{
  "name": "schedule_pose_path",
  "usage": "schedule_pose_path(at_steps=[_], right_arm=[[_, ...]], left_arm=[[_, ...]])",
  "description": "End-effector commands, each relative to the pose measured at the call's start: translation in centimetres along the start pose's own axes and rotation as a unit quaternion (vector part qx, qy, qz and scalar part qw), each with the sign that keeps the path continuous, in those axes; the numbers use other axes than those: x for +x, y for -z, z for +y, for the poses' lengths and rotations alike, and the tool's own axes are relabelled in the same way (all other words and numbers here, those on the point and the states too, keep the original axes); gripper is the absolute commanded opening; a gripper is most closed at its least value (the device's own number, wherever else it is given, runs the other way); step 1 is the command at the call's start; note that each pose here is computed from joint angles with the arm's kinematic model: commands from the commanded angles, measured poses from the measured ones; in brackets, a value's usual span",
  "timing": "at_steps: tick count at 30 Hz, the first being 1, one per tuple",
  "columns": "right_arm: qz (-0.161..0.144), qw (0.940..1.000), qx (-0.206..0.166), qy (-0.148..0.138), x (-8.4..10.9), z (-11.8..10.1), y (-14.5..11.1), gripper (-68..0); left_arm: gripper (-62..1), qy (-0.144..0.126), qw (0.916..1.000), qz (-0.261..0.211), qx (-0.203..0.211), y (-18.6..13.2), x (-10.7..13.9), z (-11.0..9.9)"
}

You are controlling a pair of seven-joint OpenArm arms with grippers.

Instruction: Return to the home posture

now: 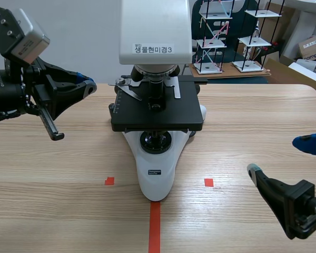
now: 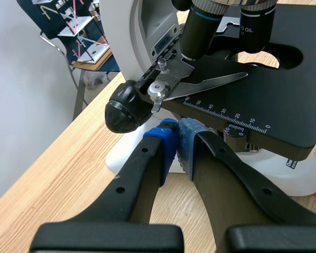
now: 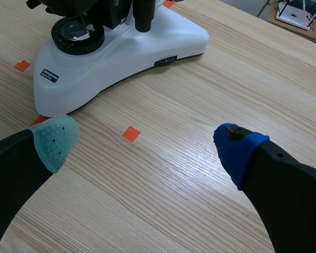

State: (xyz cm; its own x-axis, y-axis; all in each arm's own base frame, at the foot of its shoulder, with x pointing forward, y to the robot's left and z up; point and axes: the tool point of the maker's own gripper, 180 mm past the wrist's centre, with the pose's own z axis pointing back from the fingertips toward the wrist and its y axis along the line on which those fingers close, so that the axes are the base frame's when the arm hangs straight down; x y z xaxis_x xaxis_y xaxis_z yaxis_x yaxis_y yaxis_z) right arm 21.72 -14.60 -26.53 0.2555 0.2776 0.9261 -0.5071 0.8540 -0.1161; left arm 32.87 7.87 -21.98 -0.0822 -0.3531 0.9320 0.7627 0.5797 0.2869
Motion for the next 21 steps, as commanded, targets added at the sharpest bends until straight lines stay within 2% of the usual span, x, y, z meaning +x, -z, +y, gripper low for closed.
schedule_pose_path(at_steps=[1,3,8,11,18,21], right_arm=[[-0.016,0.9998,-0.004,-0.007,1.0,-0.5,0.0,-11.3],[-0.016,0.9998,-0.004,-0.007,1.0,-0.5,0.0,-11.3],[-0.016,0.9998,-0.004,-0.007,1.0,-0.5,0.0,-11.3],[-0.016,0.9998,-0.004,-0.007,1.0,-0.5,0.0,-11.3],[-0.016,0.9998,-0.004,-0.007,1.0,-0.5,0.0,-11.3],[-0.016,0.9998,-0.004,-0.007,1.0,-0.5,0.0,-11.3]], left_arm=[[-59.0,0.003,0.9998,-0.018,0.001,0.1,1.1,0.1],[-56.8,0.001,0.9999,-0.016,0.001,0.0,0.9,0.0],[-41.6,-0.012,0.9999,-0.006,0.006,-1.0,-0.1,-0.6],[-39.8,-0.021,0.9995,-0.013,0.022,-2.4,-0.1,-0.7],[-39.6,-0.038,0.9945,-0.075,0.063,-7.2,1.6,-1.4],[-34.1,-0.055,0.9911,-0.092,0.079,-9.1,1.9,-2.3]])
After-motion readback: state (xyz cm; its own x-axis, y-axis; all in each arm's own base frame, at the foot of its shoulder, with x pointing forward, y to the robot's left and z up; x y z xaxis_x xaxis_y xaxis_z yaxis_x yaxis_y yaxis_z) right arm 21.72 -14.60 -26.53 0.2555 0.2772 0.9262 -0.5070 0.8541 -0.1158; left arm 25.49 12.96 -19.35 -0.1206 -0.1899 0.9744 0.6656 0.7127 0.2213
